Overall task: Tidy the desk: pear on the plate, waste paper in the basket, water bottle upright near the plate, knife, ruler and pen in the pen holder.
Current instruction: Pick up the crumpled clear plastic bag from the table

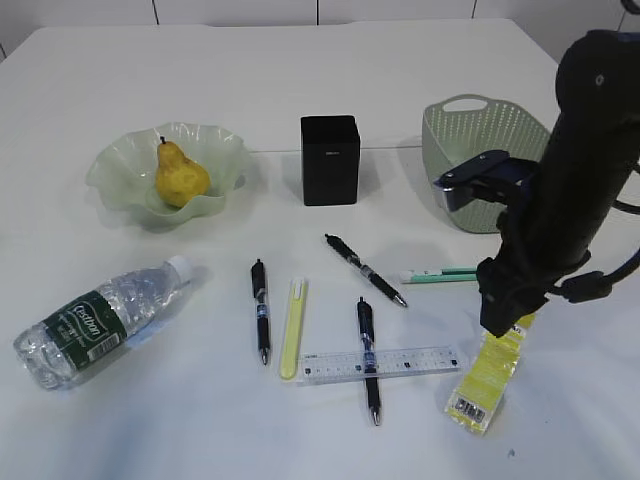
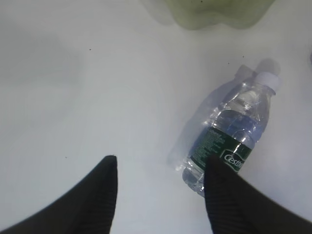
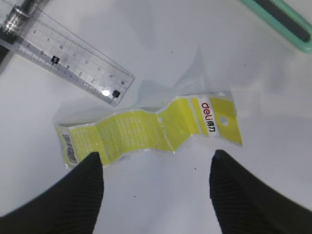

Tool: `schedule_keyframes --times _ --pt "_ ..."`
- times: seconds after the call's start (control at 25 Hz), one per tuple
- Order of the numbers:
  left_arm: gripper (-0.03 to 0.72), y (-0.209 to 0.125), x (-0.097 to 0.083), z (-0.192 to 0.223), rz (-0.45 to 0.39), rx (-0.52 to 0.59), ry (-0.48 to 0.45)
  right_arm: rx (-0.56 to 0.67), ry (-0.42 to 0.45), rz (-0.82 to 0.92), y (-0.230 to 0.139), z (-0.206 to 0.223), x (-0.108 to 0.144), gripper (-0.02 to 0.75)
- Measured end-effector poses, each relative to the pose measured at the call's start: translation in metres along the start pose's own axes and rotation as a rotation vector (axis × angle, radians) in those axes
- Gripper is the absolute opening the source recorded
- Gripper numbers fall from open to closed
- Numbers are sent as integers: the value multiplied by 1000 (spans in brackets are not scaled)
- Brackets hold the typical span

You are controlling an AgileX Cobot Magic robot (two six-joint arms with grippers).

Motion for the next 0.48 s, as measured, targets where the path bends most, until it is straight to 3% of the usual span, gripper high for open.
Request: schedule_keyframes --times 0.48 --pt "394 0 0 0 0 0 0 27 12 -80 0 12 0 533"
Point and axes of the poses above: a point on each arm's last joint axis where the gripper is mounted, z pointing out along that axis toward the gripper, x along the wrist's bending axis when the last joint is at zero, y = z × x, the point moved 6 cm from there along z, pointing out along that axis toward the gripper, and after that the axes turned 13 degrees about z, right-handed, at the moved point
